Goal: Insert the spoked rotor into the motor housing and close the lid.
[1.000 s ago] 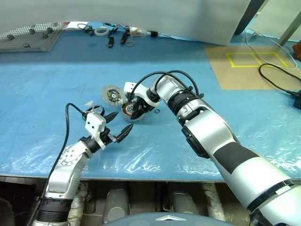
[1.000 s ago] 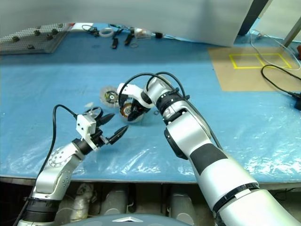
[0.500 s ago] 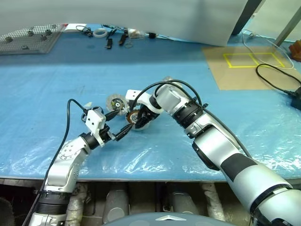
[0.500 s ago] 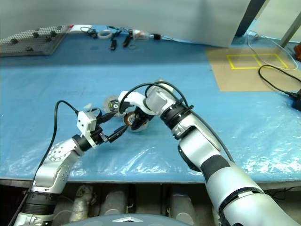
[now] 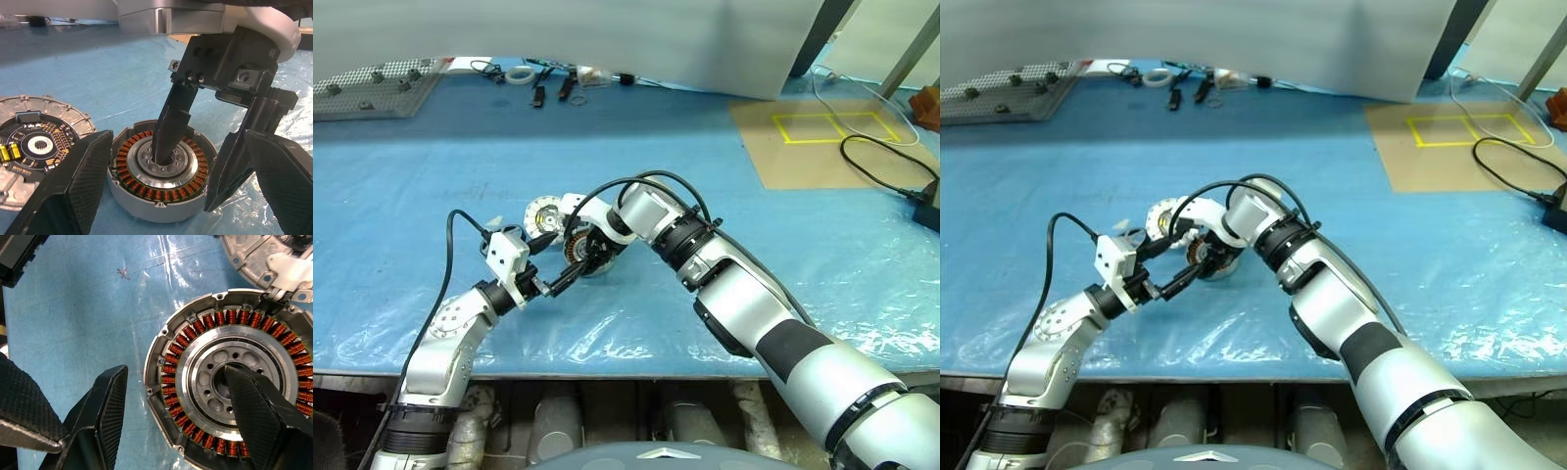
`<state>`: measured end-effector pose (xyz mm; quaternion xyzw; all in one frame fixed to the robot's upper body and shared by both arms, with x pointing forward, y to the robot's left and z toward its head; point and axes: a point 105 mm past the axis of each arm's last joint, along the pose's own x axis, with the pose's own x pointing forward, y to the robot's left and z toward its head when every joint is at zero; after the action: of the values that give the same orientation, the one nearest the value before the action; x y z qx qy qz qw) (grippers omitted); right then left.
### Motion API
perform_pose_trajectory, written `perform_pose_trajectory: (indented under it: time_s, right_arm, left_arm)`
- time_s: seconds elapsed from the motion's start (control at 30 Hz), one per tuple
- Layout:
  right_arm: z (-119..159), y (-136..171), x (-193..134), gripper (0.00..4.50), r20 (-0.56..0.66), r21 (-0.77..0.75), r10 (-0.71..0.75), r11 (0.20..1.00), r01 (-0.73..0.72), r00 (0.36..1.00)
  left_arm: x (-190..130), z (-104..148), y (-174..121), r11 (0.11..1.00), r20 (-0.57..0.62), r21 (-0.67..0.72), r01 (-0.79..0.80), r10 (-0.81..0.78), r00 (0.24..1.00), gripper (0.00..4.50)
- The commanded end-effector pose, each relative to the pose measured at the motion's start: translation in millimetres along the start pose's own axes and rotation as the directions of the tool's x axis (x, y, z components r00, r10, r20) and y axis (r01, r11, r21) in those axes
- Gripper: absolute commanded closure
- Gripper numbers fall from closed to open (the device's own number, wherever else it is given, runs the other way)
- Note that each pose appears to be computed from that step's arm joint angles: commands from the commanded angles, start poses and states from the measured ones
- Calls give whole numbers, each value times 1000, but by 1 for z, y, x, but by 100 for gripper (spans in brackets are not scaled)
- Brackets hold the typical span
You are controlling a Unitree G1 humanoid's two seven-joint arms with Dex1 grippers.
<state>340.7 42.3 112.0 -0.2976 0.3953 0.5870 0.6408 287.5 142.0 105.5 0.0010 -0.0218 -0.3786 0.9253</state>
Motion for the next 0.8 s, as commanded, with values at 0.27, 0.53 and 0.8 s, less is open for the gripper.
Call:
perform_pose_trajectory:
  time_s: [0.27,0.53,0.8]
  right_arm:
    - [58,52,-35,118,109,-145,184,975,-168,977]
    - [79,63,-61,118,183,-305,217,940,-155,959]
    - [21,44,-51,118,-37,-847,160,519,-115,987]
  left_arm:
    - [8,5,-4,999,15,20,36,-36,999,0]
    - [8,5,-4,999,13,15,46,-46,999,0]
    - [-6,3,-7,997,-21,24,71,-70,997,0]
